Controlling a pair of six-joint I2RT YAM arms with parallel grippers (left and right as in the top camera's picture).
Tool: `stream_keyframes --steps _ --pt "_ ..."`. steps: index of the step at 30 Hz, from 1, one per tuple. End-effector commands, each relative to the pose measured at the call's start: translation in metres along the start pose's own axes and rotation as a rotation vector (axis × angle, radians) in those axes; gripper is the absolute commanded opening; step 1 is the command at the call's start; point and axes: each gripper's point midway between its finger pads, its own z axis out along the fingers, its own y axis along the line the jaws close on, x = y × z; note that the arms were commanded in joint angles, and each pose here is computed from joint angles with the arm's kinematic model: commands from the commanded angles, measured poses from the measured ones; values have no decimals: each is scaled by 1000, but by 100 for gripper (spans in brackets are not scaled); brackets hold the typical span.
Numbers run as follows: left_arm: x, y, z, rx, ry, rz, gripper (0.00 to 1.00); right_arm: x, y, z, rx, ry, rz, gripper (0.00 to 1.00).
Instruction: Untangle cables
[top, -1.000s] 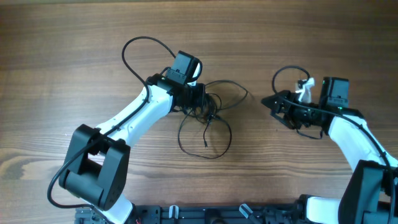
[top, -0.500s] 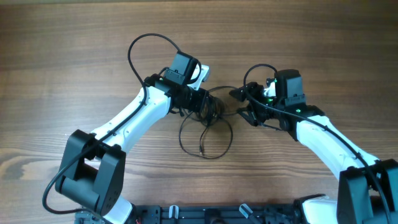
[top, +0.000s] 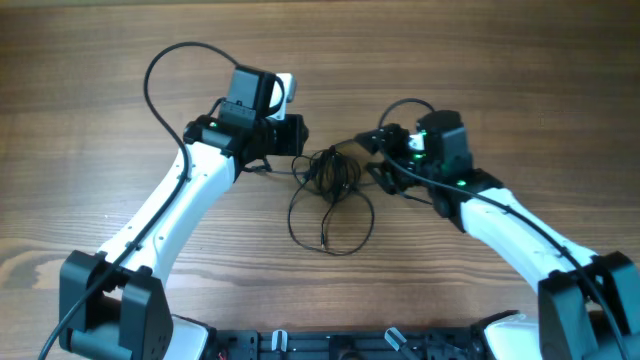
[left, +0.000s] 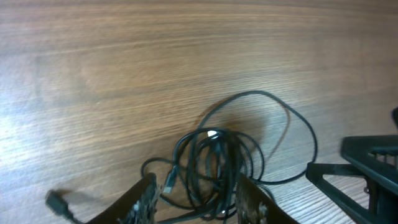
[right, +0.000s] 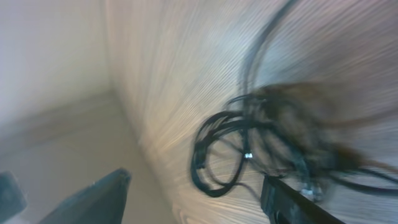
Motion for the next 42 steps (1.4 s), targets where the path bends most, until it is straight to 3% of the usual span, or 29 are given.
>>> stream_keyframes --steps 1,4,6,13,16,22,26,30,35,40,42 --pt "-7 9 -6 -6 -21 -109 42 10 -8 30 9 3 2 68" --pt "-9 18 -8 -18 -24 -132 45 16 -28 56 36 36 -26 49" --pt "-8 20 -8 -21 -20 -137 46 16 -38 63 52 49 -18 44" --pt "-8 20 -8 -22 -18 -137 50 14 -13 65 -50 44 -32 43" --pt "-8 20 -7 -23 -17 -137 57 14 -14 65 -48 43 -40 43" --pt "-8 20 -7 -23 -17 -137 78 0 -14 61 -54 11 -148 48" --pt "-8 20 -7 -22 -17 -137 100 -17 -14 55 -61 -17 -170 50" --pt "-8 20 -7 -23 -17 -137 100 -19 -13 51 -77 10 -170 52" --pt "-3 22 -7 -29 0 -141 100 -7 -11 51 -99 72 -288 63" --pt "6 23 -7 -40 38 -186 96 15 -3 46 -160 188 -370 38" --pt "8 22 -7 -39 44 -229 94 14 -2 46 -165 186 -375 38"
